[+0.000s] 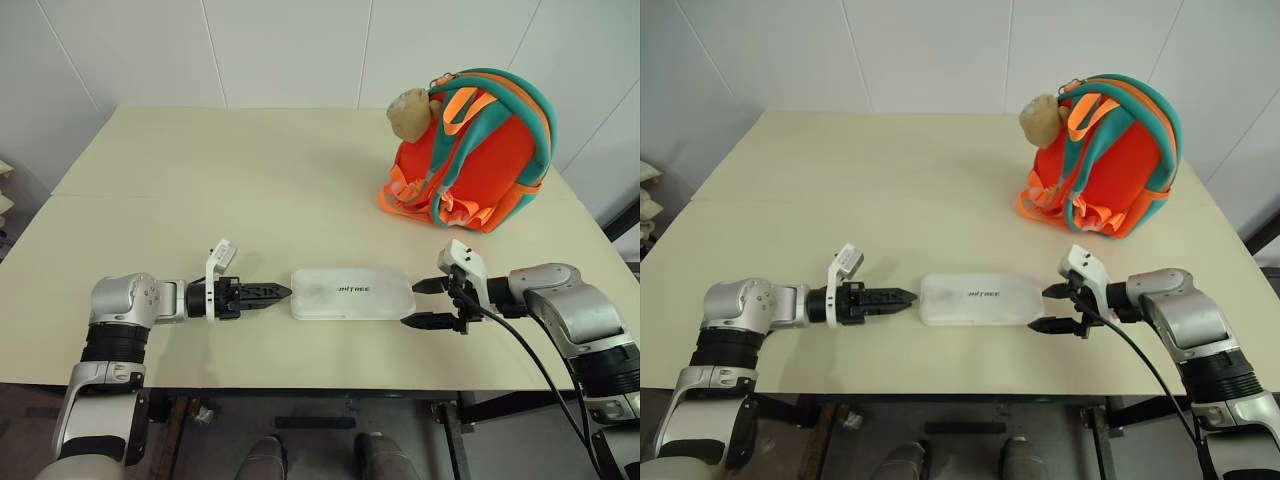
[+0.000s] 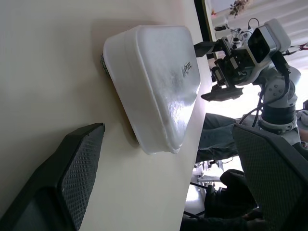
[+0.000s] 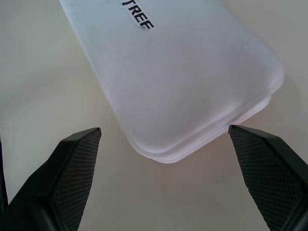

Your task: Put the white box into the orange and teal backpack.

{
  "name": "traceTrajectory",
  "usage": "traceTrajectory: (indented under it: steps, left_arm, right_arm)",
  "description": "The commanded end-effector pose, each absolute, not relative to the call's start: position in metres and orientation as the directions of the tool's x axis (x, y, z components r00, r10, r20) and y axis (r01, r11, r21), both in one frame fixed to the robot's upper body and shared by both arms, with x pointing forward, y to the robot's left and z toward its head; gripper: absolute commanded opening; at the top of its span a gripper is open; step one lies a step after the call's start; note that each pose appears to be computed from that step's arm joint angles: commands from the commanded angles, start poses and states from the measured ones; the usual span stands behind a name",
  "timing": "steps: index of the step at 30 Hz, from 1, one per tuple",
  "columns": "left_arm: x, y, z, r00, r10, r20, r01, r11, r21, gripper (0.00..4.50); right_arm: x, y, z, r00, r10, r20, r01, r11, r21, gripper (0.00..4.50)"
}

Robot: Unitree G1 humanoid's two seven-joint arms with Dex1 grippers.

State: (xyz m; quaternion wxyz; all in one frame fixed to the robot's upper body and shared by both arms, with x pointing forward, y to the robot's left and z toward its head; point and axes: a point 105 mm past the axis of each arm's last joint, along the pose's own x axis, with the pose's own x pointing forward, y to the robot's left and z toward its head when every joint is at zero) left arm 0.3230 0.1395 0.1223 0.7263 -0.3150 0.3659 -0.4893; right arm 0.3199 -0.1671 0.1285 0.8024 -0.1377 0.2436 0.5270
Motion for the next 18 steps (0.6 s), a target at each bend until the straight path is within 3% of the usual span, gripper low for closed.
traceTrajectory:
  steps: [1, 11, 18]
  left_arm:
    - [0.316, 0.127, 0.109, 0.204, -0.951, -0.231, 0.417, 0.297, -0.859, 4.5]
    - [0.328, 0.118, 0.106, 0.226, -0.953, -0.203, 0.356, 0.275, -0.893, 4.5]
    - [0.334, 0.106, 0.104, 0.177, -0.964, -0.198, 0.302, 0.245, -0.921, 4.5]
  right_arm:
    - [0.321, -0.159, 0.137, 0.317, 0.802, -0.506, -0.925, 0.379, 0.021, 4.48]
    - [0.32, -0.156, 0.132, 0.316, 0.81, -0.494, -0.934, 0.357, -0.012, 4.48]
    - [0.315, -0.167, 0.125, 0.331, 0.788, -0.518, -0.932, 0.36, -0.047, 4.48]
